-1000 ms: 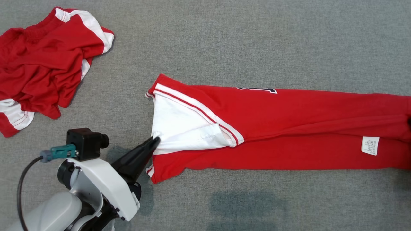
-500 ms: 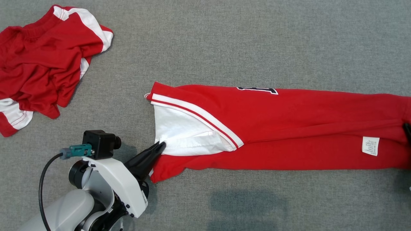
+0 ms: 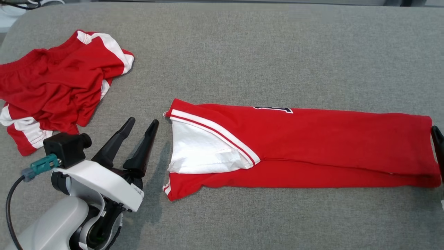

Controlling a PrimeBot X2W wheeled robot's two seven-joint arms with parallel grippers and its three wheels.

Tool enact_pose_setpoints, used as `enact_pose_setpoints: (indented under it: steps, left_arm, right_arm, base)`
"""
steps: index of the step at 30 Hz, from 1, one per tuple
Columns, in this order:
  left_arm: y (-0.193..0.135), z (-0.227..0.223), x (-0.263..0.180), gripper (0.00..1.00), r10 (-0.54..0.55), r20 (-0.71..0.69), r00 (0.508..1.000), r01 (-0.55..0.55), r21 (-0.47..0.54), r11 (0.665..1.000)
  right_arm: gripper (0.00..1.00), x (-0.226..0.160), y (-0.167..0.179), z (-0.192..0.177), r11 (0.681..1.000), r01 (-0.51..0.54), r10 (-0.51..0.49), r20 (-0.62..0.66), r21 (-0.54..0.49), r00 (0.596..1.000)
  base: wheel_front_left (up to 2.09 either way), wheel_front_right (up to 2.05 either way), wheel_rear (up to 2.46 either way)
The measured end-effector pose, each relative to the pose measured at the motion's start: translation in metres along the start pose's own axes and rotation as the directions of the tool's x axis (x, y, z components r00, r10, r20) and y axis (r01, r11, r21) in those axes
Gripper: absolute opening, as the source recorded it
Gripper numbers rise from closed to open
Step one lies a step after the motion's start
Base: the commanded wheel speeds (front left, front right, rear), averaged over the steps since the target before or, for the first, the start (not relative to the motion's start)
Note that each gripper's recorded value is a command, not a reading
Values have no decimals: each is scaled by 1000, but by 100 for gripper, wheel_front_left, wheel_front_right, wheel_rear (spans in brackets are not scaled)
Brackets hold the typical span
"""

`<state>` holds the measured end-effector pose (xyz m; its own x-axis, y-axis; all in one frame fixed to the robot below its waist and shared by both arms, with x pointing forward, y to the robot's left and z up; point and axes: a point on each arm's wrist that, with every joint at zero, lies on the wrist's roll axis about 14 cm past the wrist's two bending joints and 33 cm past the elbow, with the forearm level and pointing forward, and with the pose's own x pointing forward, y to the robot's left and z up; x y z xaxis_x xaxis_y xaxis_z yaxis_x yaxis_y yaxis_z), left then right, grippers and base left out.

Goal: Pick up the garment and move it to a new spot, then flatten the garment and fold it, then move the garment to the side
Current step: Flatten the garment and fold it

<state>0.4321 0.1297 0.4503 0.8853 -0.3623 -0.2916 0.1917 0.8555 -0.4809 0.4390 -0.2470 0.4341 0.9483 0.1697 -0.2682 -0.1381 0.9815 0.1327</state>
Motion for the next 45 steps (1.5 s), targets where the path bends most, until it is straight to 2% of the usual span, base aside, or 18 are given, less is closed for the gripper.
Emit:
enact_pose_setpoints:
  steps: [4,12,16,21,26,28,37,45]
  left_arm:
    - [-1,14,-10,100,18,92,996,-17,-13,1000]
    - [-8,38,-23,100,19,234,972,-31,46,998]
    - [-11,53,-32,100,20,322,946,-36,45,998]
    - [-7,49,-47,100,39,366,930,-66,61,996]
    - [-12,62,-61,100,8,445,895,-66,116,991]
    - [-9,62,-68,100,25,465,885,-81,101,992]
    - [-5,32,-92,100,38,431,901,-120,162,979]
    - [-1,3,-108,100,68,383,921,-144,174,974]
  right_arm:
    - [100,-7,12,21,999,-7,10,94,-36,996]
    - [100,-25,31,45,998,13,4,251,-68,968]
    - [100,-33,44,53,999,14,-3,313,-33,950]
    - [100,-48,55,50,999,20,-11,326,-25,945]
    - [100,-60,64,55,1000,21,-11,356,-23,935]
    - [100,-66,67,50,1000,22,-15,347,-15,938]
    - [100,-90,70,40,999,33,-35,340,10,940]
    - [100,-116,59,8,996,72,-83,268,52,960]
  base:
    - [0,0,0]
    - [0,0,0]
    - [0,0,0]
    - [0,0,0]
    - [0,0,0]
    - [0,0,0]
    - [0,0,0]
    - [0,0,0]
